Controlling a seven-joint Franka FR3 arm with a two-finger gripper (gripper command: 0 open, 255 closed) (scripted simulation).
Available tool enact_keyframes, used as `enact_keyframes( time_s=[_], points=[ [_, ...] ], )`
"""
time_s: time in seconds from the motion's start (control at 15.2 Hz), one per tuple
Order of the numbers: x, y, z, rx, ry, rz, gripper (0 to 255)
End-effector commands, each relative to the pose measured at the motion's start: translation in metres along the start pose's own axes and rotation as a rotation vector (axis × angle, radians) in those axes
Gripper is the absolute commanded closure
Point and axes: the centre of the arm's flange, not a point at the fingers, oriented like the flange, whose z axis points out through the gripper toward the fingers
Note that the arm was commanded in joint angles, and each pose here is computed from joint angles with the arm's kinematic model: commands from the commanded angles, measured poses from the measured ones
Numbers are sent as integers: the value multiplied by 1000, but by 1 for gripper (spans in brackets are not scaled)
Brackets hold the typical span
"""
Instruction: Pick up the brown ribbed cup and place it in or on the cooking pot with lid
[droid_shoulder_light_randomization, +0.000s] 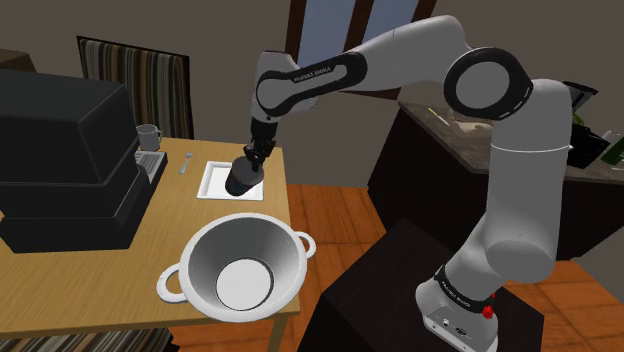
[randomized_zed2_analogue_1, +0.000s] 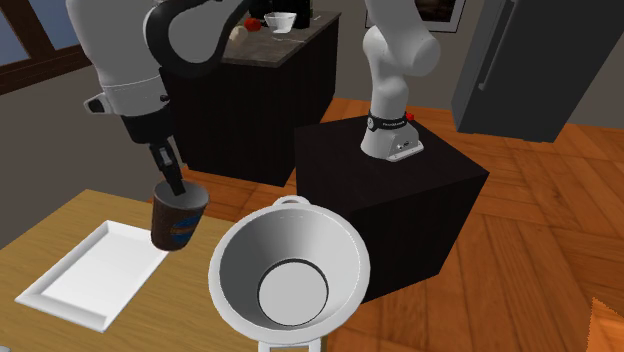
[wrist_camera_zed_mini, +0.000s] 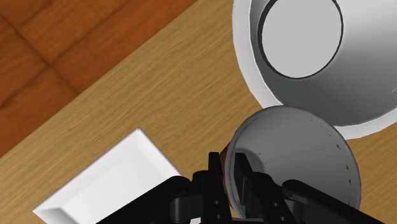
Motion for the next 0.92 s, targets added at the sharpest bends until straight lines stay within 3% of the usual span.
enact_keyframes(
  time_s=[0.0,0.26,0.86],
  points=[
    [0,-1,-11,0,0,0,255],
    [0,-4,-31,0,0,0,255],
    [-79,-92,-37,0,0,0,255]
  ],
)
